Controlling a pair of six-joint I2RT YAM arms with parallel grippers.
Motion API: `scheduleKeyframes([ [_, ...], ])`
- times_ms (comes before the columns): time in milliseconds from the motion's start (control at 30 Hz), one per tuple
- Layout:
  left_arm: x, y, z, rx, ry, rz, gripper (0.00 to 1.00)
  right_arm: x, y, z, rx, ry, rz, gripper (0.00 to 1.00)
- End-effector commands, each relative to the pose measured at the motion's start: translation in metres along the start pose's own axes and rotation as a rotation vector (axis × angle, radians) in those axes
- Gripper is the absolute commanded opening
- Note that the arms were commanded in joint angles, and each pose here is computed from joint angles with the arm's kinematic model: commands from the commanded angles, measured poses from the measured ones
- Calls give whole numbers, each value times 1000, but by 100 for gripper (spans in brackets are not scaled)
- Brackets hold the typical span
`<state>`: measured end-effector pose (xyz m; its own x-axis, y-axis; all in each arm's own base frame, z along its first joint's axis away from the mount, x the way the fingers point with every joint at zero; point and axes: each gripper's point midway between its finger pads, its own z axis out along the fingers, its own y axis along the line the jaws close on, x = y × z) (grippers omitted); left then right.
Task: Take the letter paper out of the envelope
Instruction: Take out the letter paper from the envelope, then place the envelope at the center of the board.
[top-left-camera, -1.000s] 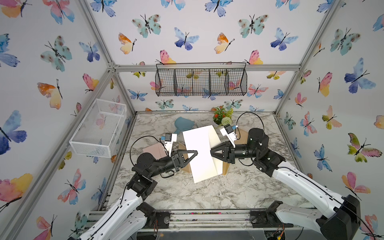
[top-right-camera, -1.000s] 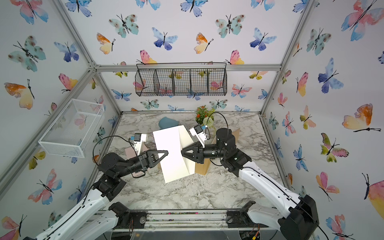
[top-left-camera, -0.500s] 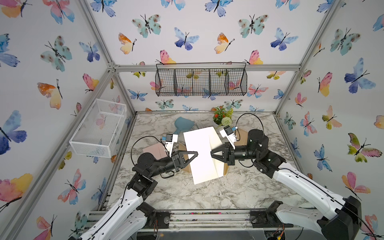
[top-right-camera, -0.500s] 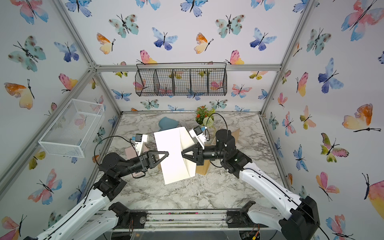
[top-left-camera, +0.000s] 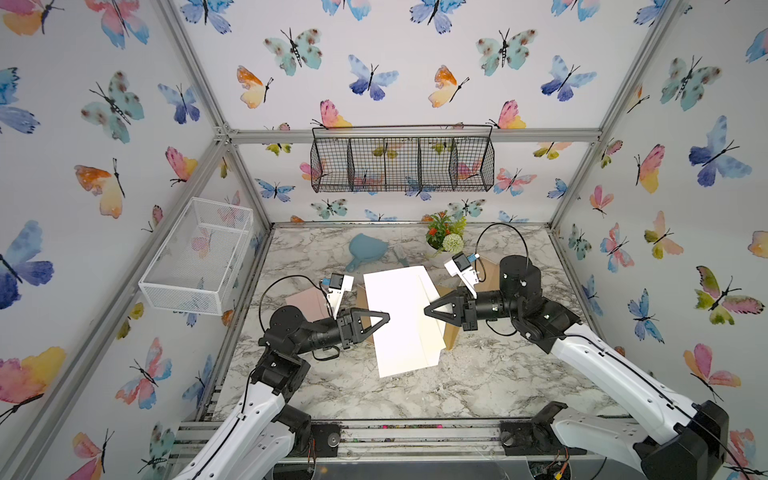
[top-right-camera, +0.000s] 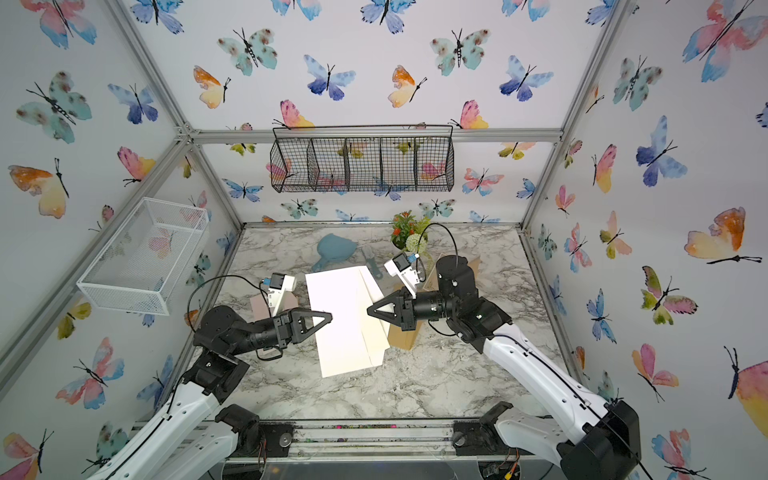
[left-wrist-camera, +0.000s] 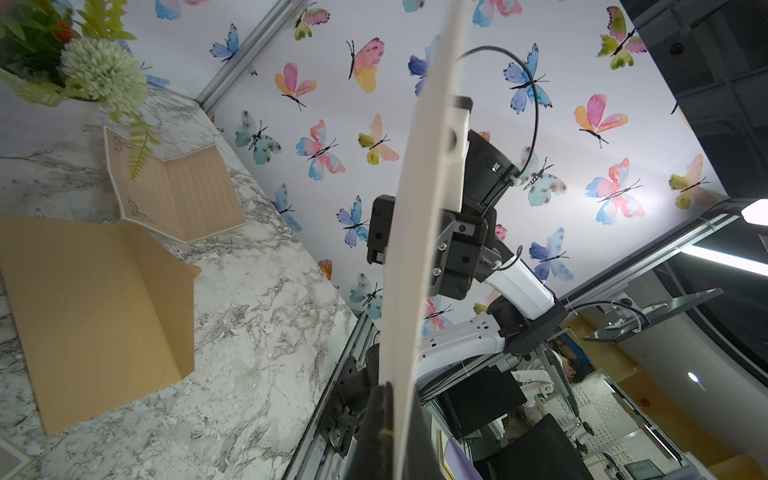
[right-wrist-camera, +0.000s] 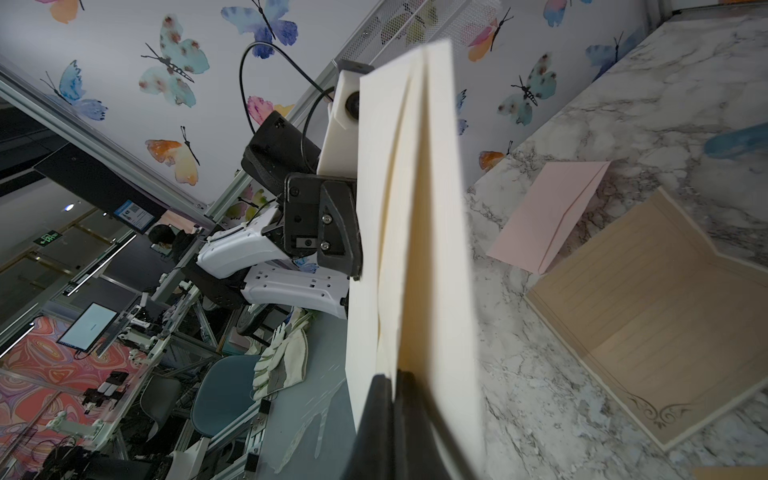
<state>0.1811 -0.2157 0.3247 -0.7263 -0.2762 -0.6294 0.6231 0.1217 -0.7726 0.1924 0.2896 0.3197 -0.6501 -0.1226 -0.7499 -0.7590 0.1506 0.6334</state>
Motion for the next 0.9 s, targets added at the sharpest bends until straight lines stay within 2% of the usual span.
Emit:
scheduleKeyframes([
  [0, -30, -6, -15, -46, -123, 74, 3, -16, -21, -33, 150, -85, 0, 1],
  [200, -68, -2, -22, -80, -168, 106, 3, -7, -26, -52, 240, -58, 6, 1],
  [333, -73, 21, -17, -125, -156, 87, 3, -12, -25, -69, 347, -54, -23, 1],
  [467, -84, 73, -29, -285, -216, 31, 1, -22, -22, -76, 393, -58, -35, 1],
  [600, -101, 137, -65, -414, -338, -66, 1, -22, -27, -71, 379, -44, -18, 1],
  [667, -113, 165, -84, -443, -397, -101, 1, -21, -30, -68, 373, -46, -11, 1],
  [800, -140, 203, -103, -455, -413, -154, 0, -18, -32, -64, 345, -50, 6, 1],
  [867, -158, 218, -119, -460, -472, -163, 0, -16, -32, -63, 334, -56, 11, 1],
])
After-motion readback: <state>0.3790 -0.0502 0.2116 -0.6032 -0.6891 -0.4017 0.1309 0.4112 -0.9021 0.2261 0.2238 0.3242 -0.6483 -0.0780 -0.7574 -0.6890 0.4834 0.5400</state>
